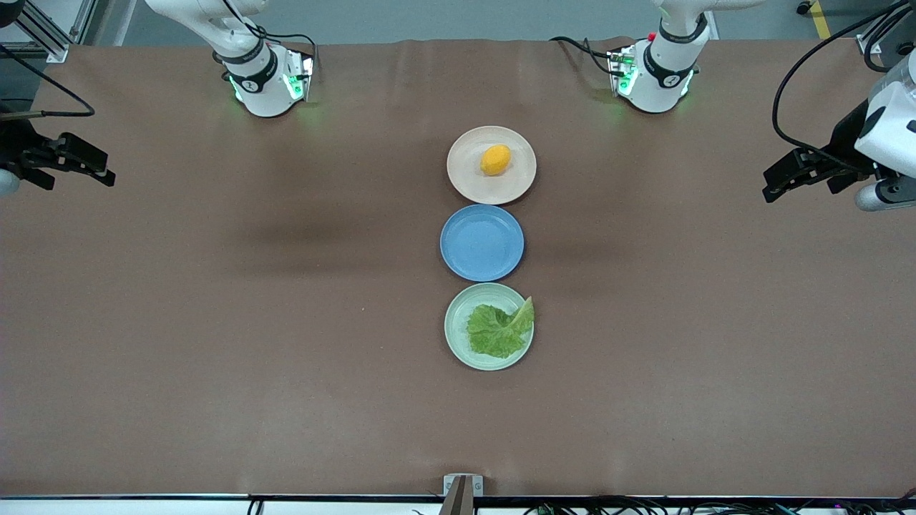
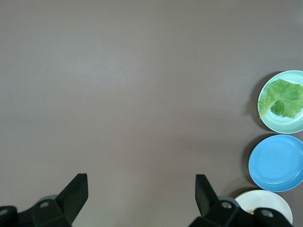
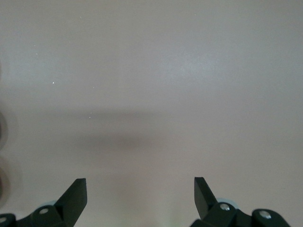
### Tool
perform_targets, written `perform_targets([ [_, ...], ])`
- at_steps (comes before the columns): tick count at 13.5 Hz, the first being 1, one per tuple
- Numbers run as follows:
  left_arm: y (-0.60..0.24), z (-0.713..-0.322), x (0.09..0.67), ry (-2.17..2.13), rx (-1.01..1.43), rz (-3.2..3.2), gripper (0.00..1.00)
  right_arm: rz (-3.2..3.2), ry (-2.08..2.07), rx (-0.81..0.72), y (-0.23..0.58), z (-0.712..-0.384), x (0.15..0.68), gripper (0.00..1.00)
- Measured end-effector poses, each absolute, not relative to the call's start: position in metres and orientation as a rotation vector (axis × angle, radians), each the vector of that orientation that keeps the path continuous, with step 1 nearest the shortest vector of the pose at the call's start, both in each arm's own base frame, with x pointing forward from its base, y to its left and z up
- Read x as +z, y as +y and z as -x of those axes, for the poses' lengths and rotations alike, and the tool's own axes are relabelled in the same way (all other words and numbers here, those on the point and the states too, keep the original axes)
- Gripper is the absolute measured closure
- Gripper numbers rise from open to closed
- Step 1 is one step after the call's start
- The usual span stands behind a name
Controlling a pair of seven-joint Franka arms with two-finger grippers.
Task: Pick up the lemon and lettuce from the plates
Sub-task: 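Move the left gripper from rest toward the green plate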
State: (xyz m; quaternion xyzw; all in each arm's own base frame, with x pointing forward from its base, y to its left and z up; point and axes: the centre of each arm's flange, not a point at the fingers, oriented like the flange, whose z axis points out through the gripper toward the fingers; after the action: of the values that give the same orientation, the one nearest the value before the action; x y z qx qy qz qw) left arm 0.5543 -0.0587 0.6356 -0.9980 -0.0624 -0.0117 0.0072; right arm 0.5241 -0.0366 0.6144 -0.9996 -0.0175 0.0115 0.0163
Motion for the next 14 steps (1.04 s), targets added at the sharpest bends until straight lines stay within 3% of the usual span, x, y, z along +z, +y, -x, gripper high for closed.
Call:
perform_targets([
  [9, -0.06, -0.557, 0.627, -0.245, -0.009, 3.123, 0.0, 3.107, -0.051, 0.043, -0.038, -0.524, 0.613, 0.0],
  [14, -0.107, -0.578, 0.575, -0.185, 0.113, 3.124, 0.0, 3.106, -0.05, 0.047, -0.038, -0.524, 0.612, 0.0],
])
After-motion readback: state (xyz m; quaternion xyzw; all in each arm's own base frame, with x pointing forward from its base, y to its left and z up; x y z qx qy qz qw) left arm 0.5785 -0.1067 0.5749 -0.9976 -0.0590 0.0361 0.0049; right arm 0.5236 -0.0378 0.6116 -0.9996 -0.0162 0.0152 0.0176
